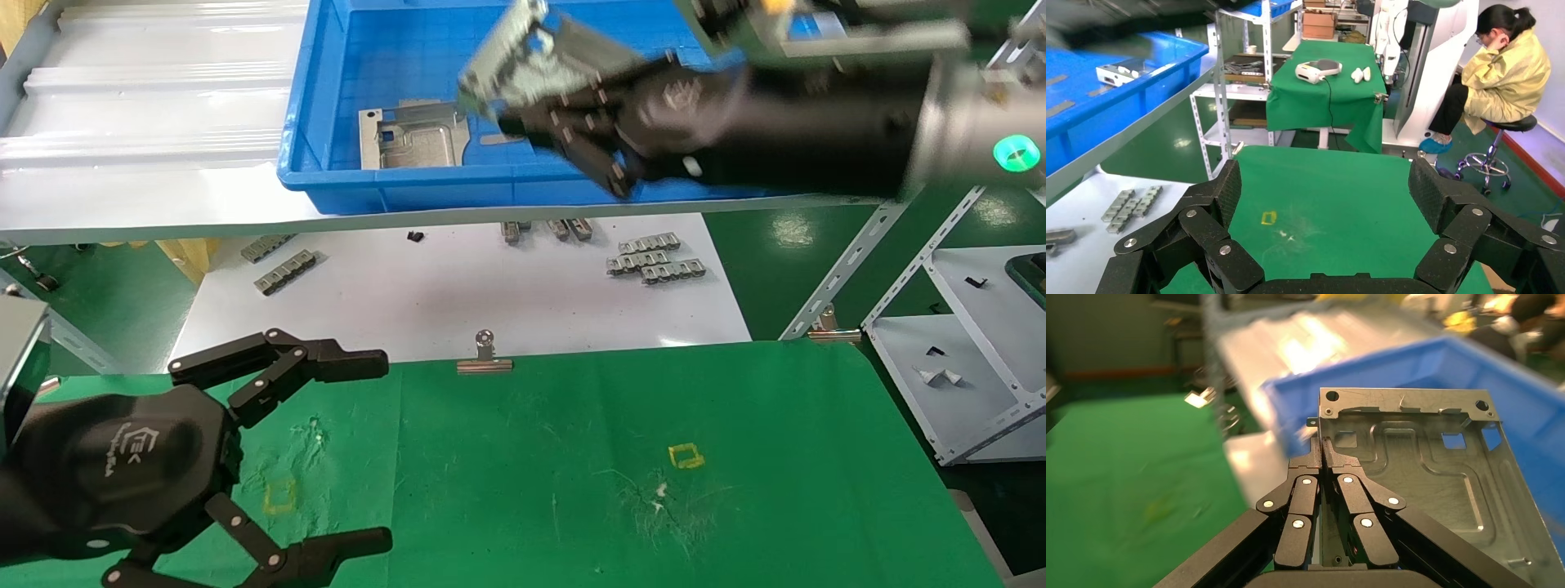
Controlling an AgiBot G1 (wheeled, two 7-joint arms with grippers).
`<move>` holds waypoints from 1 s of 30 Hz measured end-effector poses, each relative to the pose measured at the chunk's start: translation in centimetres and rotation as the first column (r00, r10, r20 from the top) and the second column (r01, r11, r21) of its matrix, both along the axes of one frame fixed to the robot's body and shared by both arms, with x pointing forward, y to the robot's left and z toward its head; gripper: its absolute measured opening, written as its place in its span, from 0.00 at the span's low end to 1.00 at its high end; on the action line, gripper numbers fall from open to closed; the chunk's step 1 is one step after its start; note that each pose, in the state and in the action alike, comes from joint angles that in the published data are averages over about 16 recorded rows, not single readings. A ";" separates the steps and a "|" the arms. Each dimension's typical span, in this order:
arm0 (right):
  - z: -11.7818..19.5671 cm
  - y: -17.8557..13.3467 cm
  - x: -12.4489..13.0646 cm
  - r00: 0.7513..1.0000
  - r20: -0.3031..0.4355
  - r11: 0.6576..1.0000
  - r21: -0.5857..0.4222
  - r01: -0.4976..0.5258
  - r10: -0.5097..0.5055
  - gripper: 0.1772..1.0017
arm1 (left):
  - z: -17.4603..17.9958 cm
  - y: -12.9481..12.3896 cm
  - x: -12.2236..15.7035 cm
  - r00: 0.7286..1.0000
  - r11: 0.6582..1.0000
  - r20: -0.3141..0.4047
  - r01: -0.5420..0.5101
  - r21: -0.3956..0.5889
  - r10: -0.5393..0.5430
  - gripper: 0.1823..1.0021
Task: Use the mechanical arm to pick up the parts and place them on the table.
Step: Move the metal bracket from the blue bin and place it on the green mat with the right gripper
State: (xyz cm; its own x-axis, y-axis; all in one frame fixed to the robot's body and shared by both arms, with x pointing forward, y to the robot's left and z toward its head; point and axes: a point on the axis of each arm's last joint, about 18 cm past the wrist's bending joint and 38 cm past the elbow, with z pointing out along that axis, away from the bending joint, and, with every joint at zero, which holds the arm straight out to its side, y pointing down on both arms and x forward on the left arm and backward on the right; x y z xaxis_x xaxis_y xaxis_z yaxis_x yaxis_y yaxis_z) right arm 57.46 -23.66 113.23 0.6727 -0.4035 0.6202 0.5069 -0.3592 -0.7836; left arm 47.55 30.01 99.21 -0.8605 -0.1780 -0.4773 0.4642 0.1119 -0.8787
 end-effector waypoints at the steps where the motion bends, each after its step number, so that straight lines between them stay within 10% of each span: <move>1: -0.7 -0.5 -0.4 1.000 0.000 1.000 -0.025 -0.018 0.018 0.02 | 0.0 0.0 0.0 1.000 1.000 0.000 0.000 0.000 0.000 1.00; 13: -11.2 -6.7 -2.6 0.984 -0.077 0.924 -0.339 -0.178 0.161 0.02 | 0.0 0.0 0.0 1.000 1.000 0.000 0.000 0.000 0.000 1.00; 30: -23.9 -12.7 1.6 0.992 -0.123 0.840 -0.533 -0.098 0.037 0.02 | 0.0 0.0 0.0 1.000 1.000 0.000 0.000 0.000 0.000 1.00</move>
State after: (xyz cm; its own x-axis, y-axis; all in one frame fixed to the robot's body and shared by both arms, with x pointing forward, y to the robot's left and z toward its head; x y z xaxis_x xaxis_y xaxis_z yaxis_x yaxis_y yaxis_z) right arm 59.08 -36.38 89.29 0.7584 0.0211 0.6515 0.4723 -0.7066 -0.5269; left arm 47.55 30.01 99.21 -0.8605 -0.1780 -0.4773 0.4642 0.1119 -0.8787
